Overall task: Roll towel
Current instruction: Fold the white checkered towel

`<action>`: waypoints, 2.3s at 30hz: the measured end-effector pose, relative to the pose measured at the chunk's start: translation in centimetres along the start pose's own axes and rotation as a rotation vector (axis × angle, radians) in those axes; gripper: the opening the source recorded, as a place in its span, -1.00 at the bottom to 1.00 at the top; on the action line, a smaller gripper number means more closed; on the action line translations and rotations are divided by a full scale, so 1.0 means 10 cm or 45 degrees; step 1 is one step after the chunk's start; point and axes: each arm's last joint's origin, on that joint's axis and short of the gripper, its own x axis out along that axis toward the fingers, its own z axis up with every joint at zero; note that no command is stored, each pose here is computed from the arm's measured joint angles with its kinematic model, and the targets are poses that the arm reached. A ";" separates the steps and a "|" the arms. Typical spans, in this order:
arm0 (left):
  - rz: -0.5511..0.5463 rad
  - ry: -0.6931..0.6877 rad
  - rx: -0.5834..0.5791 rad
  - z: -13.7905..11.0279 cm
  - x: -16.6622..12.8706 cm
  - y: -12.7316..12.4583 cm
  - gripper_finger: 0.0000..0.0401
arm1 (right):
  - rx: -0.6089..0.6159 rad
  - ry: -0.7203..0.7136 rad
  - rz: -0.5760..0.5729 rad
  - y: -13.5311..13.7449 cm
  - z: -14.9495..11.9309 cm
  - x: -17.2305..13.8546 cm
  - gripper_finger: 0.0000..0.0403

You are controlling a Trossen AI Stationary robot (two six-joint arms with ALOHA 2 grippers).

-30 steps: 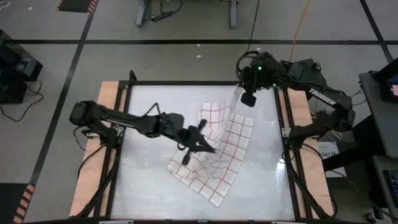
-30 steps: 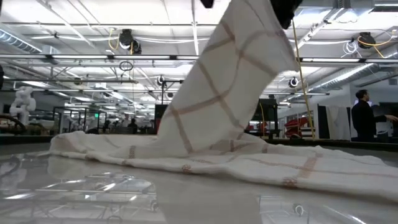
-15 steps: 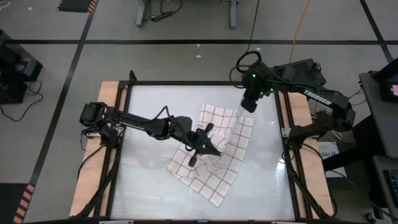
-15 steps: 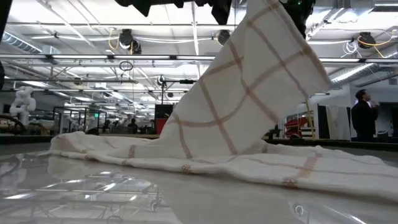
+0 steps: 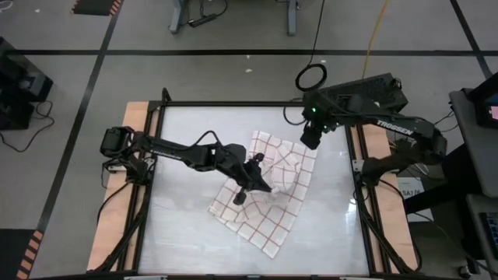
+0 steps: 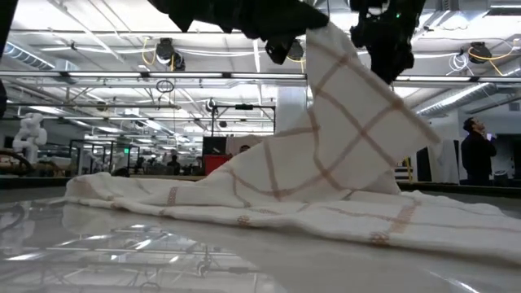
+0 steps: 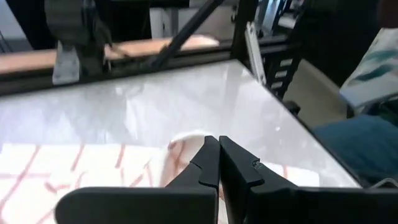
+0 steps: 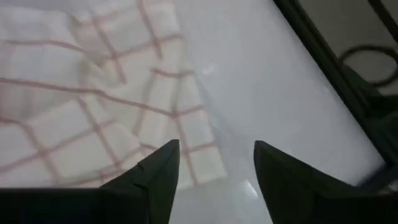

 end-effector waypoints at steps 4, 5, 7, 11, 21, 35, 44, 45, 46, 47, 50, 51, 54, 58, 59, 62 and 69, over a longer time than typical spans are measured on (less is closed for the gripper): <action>0.019 0.052 -0.028 -0.05 -0.02 0.05 -0.98 | -0.048 -0.165 0.141 0.27 -0.14 -0.09 -0.02; 0.024 0.063 -0.034 -0.06 -0.03 0.07 -0.98 | -0.064 -0.198 0.179 0.34 -0.20 -0.08 -0.03; 0.032 0.079 -0.043 -0.07 -0.04 0.09 -0.98 | -0.116 -0.225 0.253 0.48 -0.36 -0.03 -0.05; 0.044 0.096 -0.058 -0.09 -0.05 0.13 -0.98 | -0.199 -0.267 0.399 0.74 -0.71 0.15 -0.11; 0.011 0.095 -0.061 -0.09 -0.05 0.12 -0.98 | -0.220 -0.284 0.414 1.06 -1.25 0.73 -0.31; 0.045 0.107 -0.095 -0.10 -0.05 0.13 -0.87 | -0.224 -0.273 0.472 1.50 -1.52 0.86 -0.12; 0.099 0.126 -0.100 -0.11 -0.06 0.14 -0.86 | -0.208 -0.283 0.463 1.70 -1.54 1.14 -0.40; 0.101 0.126 -0.117 -0.11 -0.06 0.14 -0.86 | -0.206 -0.288 0.468 1.71 -1.54 1.15 -0.52; 0.104 0.124 -0.136 -0.11 -0.06 0.14 -0.86 | -0.204 -0.292 0.472 1.72 -1.53 1.15 -0.66; 0.104 0.123 -0.154 -0.10 -0.07 0.13 -0.84 | -0.199 -0.292 0.474 1.72 -1.53 1.15 -0.81; 0.089 0.156 -0.174 -0.06 -0.16 0.08 -0.69 | -0.190 -0.294 0.476 1.72 -1.53 1.14 -0.94; 0.083 0.175 -0.179 -0.05 -0.20 0.05 -0.61 | -0.181 -0.302 0.477 1.72 -1.52 1.13 -0.94; 0.108 0.317 -0.223 -0.06 -0.33 -0.07 -0.30 | -0.160 -0.336 0.479 1.70 -1.50 1.08 -0.97; 0.271 0.669 -0.270 -0.22 -0.49 -0.33 0.13 | -0.146 -0.346 0.503 1.69 -1.48 1.03 -0.98; 0.341 0.757 -0.260 -0.30 -0.49 -0.42 0.20 | -0.144 -0.347 0.508 1.69 -1.48 1.02 -0.98; 0.511 0.934 -0.213 -0.52 -0.49 -0.69 0.31 | -0.151 -0.357 0.518 1.68 -1.47 0.99 -0.99; 0.584 0.962 -0.198 -0.80 -0.47 -1.38 0.33 | -0.143 -0.373 0.549 1.67 -1.46 0.94 -0.99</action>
